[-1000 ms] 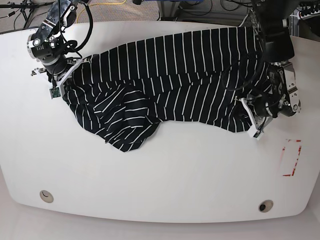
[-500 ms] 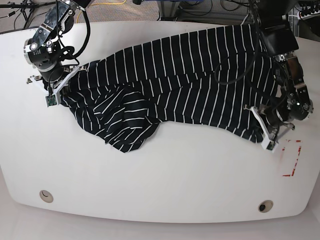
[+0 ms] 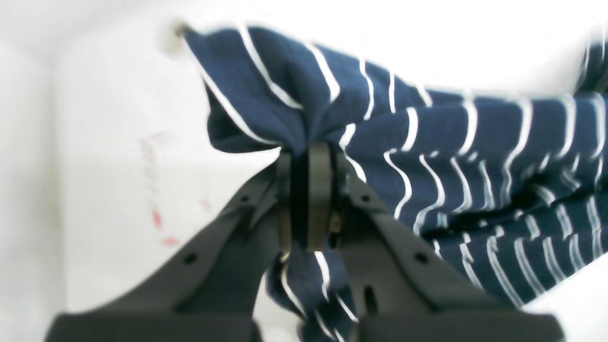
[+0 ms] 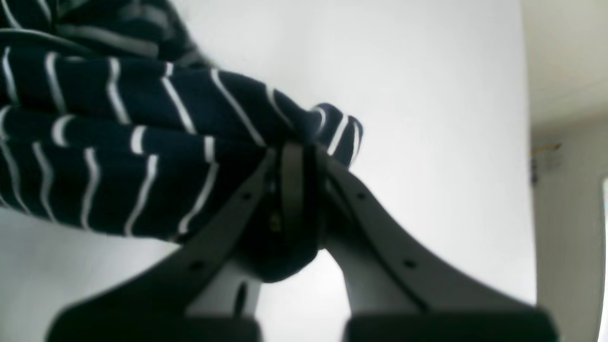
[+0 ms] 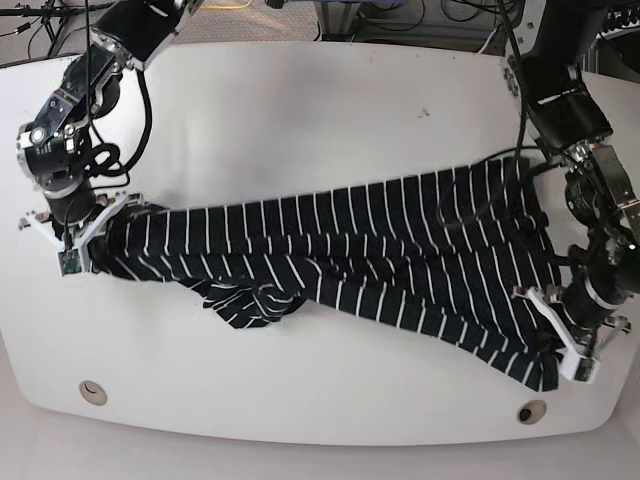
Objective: Fold the T-shirt properly
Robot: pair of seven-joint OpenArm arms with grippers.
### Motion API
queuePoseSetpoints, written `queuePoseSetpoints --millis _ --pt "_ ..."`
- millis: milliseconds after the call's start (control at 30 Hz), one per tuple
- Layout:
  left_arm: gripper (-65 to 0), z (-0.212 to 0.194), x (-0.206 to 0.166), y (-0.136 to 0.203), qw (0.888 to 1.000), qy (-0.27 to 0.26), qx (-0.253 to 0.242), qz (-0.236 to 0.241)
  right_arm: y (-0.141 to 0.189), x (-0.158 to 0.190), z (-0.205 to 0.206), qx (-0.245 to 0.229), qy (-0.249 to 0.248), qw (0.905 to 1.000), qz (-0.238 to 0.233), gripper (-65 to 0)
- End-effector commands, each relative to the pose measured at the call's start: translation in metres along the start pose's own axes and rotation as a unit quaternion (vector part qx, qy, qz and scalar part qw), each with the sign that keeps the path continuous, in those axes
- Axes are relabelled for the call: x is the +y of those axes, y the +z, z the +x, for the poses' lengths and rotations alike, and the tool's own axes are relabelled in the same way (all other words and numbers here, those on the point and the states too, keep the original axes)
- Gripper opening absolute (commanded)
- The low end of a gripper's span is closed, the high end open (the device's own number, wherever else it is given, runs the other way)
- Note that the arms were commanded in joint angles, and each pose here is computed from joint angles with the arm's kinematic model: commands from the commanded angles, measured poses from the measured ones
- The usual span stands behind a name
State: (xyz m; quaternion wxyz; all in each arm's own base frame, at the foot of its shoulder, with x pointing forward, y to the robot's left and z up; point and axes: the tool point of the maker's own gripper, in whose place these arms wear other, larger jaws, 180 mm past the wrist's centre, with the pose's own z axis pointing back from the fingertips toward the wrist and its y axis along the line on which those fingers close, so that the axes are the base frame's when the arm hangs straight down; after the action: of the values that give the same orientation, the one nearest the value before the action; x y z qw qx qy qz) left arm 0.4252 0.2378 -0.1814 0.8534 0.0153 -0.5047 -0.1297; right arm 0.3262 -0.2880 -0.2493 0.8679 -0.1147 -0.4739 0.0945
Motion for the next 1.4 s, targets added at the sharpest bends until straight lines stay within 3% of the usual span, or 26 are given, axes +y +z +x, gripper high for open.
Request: queuePoseSetpoints --millis 0,367,600,800,1100,1367 --pt "-65.0 0.046 0.028 0.02 0.997 0.016 -0.066 0.041 0.0 -0.022 0.037 -0.043 0.011 0.9987 -0.024 -65.0" --pt "-65.0 0.159 0.063 0.058 0.976 0.07 -0.193 0.07 -0.007 -0.075 0.163 -0.136 0.071 0.9868 -0.052 -65.0" --pt "-65.0 0.222 0.079 0.091 0.957 0.094 -0.263 0.074 0.019 -0.116 0.263 -0.205 0.096 0.9704 -0.084 -65.0" --pt "-65.0 0.246 0.088 0.116 0.947 0.087 -0.295 0.094 0.05 -0.139 0.318 -0.248 0.105 0.957 -0.107 -65.0" --pt "-65.0 0.249 0.093 0.126 0.943 0.081 -0.302 0.114 0.052 -0.139 0.316 -0.244 0.114 0.9565 -0.112 -65.0" --pt "-65.0 0.195 0.081 0.084 0.964 0.078 -0.233 0.103 0.028 -0.112 0.247 -0.201 0.115 0.9678 -0.097 -65.0"
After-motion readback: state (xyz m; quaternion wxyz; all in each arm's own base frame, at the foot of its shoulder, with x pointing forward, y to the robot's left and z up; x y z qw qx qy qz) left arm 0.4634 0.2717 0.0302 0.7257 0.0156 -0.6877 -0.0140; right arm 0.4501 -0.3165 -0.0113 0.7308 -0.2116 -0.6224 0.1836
